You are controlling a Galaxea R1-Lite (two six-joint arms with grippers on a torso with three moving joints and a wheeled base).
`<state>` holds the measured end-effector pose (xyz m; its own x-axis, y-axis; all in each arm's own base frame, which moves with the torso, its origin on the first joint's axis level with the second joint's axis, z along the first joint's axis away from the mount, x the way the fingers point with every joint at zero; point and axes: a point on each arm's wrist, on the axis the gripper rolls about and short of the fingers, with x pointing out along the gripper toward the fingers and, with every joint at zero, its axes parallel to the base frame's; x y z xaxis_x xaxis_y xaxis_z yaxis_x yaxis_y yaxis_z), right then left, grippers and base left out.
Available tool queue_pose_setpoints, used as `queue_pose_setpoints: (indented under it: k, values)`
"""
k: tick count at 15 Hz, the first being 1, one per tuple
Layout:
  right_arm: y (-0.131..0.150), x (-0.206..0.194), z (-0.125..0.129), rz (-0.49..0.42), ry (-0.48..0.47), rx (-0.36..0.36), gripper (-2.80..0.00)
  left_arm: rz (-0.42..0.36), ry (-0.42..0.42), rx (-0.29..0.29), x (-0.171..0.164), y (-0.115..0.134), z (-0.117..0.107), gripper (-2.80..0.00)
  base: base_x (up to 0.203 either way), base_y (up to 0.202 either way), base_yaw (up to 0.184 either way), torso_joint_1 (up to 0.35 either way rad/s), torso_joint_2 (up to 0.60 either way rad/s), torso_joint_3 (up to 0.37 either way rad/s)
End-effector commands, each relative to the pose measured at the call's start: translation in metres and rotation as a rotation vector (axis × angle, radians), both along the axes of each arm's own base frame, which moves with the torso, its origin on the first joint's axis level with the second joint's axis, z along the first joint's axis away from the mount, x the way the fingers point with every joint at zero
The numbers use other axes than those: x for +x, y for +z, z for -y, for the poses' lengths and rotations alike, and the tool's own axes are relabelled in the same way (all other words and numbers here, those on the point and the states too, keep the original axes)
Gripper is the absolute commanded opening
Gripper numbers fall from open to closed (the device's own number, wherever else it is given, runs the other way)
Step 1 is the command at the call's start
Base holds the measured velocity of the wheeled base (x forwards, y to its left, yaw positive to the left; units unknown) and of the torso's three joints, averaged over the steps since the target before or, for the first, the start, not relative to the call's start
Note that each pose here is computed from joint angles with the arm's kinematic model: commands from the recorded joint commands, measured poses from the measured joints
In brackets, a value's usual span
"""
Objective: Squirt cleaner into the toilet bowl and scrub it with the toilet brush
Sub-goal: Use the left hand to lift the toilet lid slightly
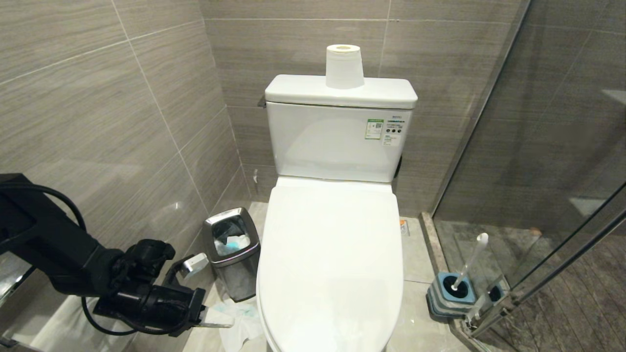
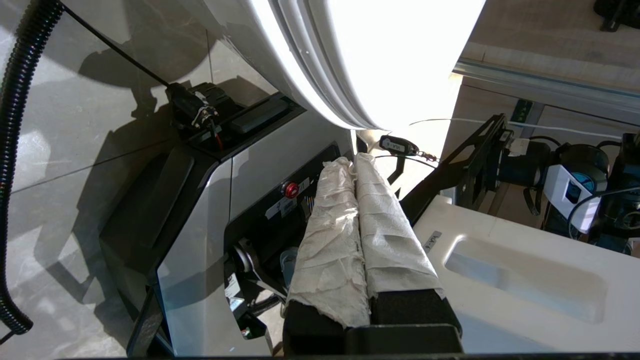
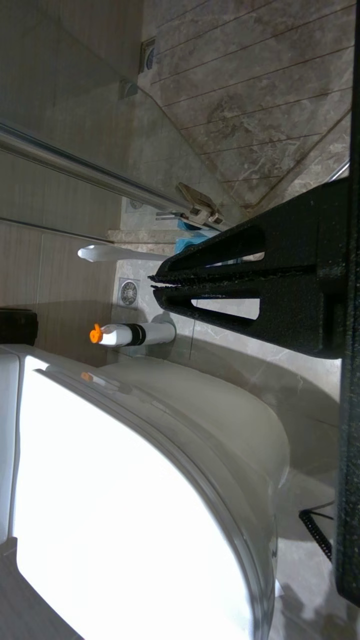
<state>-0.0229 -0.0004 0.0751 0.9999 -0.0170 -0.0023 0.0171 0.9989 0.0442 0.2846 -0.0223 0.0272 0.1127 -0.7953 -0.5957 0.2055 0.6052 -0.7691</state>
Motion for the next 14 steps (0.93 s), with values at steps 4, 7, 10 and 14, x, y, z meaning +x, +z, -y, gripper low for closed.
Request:
queue_pose_setpoints:
  k: [4,7,10,14]
  values:
    - [-0.0004,0.0002,0.0000,-0.002,0.000,0.000,-2.80,-0.002,-0.016,-0.005,0.0015,-0.0017,0.0039,-2.80,0.000,0.000,0.000,0.000,0.00,0.000]
    - [0.0000,0.0001,0.0000,-0.001,0.000,0.000,-2.80,0.007,-0.021,-0.006,0.0027,-0.0014,0.0044,-2.80,0.000,0.000,0.000,0.000,0.00,0.000]
    - [-0.0002,0.0001,0.0000,-0.001,0.000,0.000,-2.80,0.021,-0.021,-0.010,0.0070,0.0003,0.0046,-2.80,0.000,0.000,0.000,0.000,0.00,0.000]
    - [-0.0004,0.0002,0.0000,-0.002,0.000,0.000,-2.80,0.010,-0.040,-0.038,0.0064,-0.0020,0.0086,-2.80,0.000,0.000,0.000,0.000,0.00,0.000]
